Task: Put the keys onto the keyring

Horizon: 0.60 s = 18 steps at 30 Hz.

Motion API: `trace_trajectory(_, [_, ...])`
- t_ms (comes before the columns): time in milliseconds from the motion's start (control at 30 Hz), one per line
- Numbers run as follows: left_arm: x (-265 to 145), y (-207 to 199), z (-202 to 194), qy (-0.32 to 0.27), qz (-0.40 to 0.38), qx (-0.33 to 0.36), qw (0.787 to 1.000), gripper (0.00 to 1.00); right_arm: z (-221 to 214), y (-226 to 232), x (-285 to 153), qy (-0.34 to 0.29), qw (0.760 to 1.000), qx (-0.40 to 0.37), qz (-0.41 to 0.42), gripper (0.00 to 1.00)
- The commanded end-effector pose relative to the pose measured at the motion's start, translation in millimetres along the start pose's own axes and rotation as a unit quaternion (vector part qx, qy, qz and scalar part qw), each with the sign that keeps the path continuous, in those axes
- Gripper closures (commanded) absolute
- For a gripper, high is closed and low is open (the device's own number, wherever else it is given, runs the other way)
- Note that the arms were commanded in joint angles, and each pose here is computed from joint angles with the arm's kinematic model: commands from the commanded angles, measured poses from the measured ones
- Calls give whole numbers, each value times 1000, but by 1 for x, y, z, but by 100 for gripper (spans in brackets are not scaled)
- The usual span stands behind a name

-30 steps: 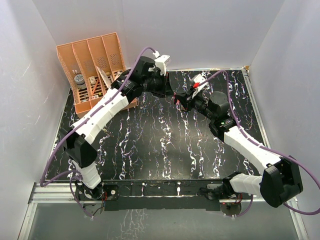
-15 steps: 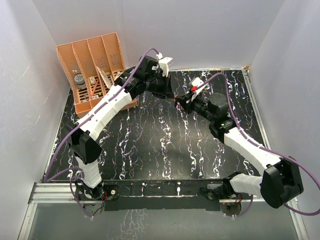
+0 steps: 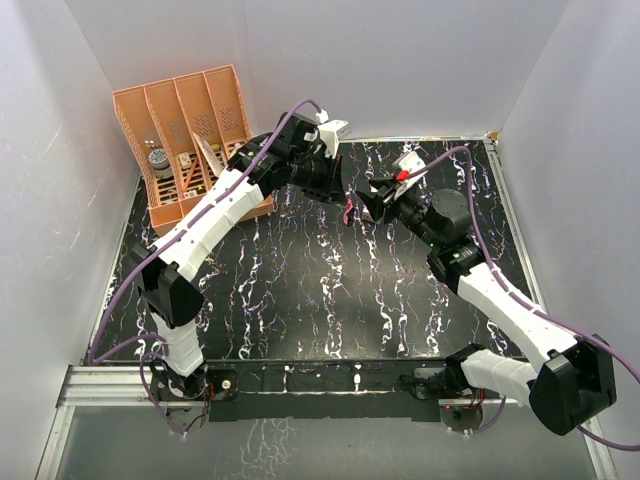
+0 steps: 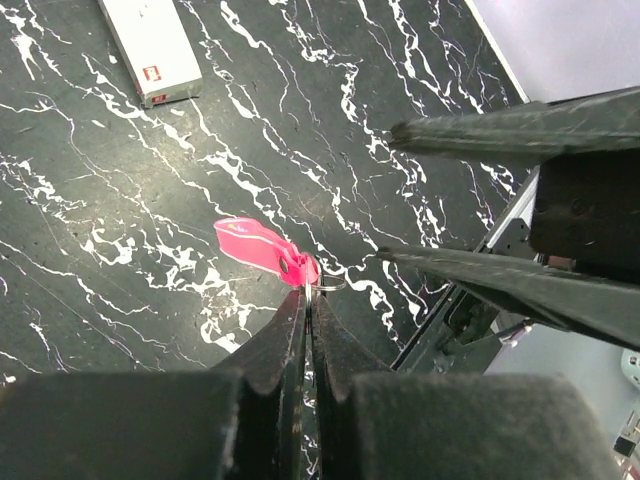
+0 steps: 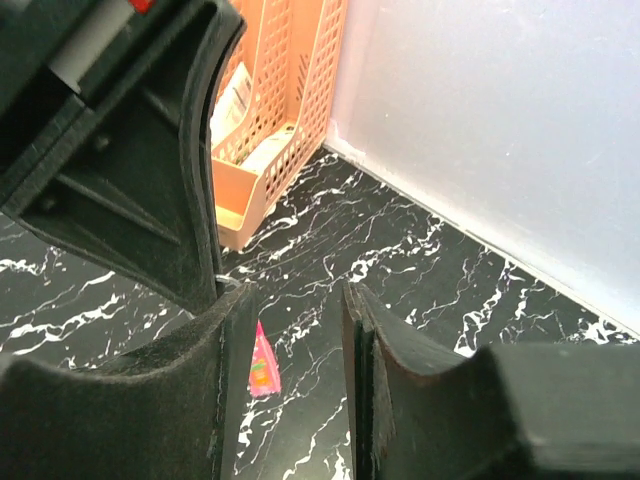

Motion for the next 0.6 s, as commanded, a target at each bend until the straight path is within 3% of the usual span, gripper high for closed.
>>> trace_trajectory(0, [-17, -16, 6, -3, -34, 27, 999, 100, 32, -2, -5, -48, 999, -5, -15, 64])
trace_trajectory(567, [-27, -18, 2, 2, -46, 87, 995, 100, 24, 16, 1, -6, 998, -3, 60, 66])
Point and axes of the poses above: each gripper's point midway between its finger pads, its own x axis out along the fingers, its own y axis along the line the jaws close on, z = x × y, the point moved 4 cm from there along -x, back along the fingers, and after that the axes turned 9 degrees about x, right-handed, at the moved point
